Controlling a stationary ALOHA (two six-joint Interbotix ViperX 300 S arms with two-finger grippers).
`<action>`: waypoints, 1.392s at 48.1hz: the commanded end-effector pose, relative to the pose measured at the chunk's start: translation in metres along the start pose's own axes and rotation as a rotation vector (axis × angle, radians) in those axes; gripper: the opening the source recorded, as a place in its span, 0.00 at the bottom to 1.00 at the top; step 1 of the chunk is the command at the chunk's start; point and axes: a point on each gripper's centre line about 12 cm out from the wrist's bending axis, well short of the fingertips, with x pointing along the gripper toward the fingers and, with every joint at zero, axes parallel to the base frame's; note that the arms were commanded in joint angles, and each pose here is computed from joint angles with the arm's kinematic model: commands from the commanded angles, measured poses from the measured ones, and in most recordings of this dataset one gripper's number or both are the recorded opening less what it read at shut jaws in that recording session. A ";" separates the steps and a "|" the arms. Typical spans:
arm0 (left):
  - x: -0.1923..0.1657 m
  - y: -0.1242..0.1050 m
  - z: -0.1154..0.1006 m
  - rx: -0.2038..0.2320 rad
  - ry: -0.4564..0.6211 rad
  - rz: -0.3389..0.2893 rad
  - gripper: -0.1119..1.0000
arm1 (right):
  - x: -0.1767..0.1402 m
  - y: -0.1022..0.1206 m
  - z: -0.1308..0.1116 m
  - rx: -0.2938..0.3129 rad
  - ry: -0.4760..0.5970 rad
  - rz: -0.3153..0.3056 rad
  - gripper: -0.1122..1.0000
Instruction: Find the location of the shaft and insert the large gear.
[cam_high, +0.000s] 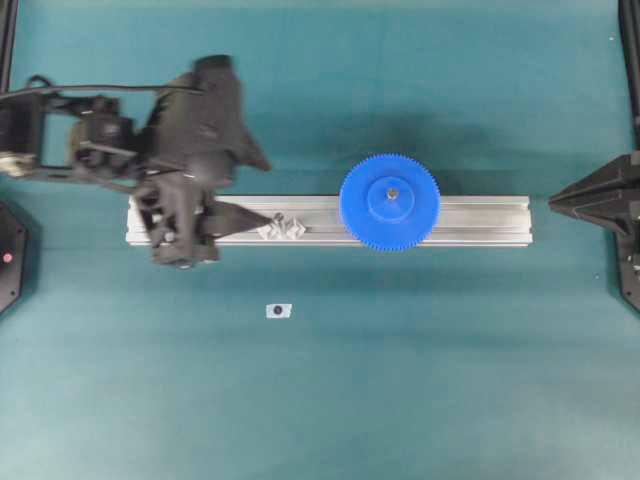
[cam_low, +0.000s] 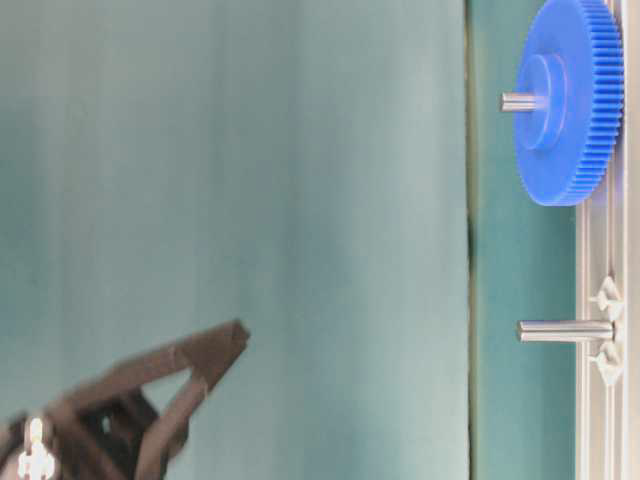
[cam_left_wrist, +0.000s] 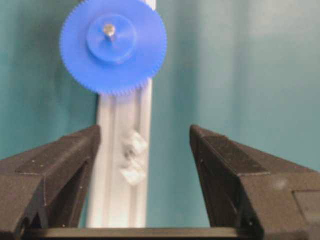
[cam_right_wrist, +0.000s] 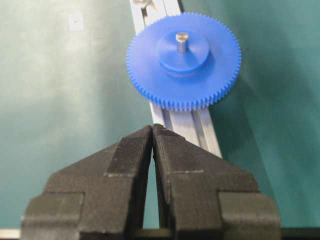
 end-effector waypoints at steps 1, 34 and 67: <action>-0.016 0.001 0.004 -0.012 -0.090 0.003 0.75 | 0.000 0.000 0.004 0.010 -0.009 0.000 0.22; -0.035 0.016 -0.028 -0.085 -0.125 0.046 0.76 | 0.000 0.000 0.004 0.008 -0.009 0.000 0.22; -0.035 0.016 -0.035 -0.108 -0.110 0.046 0.76 | -0.001 0.001 0.005 0.010 -0.012 0.001 0.22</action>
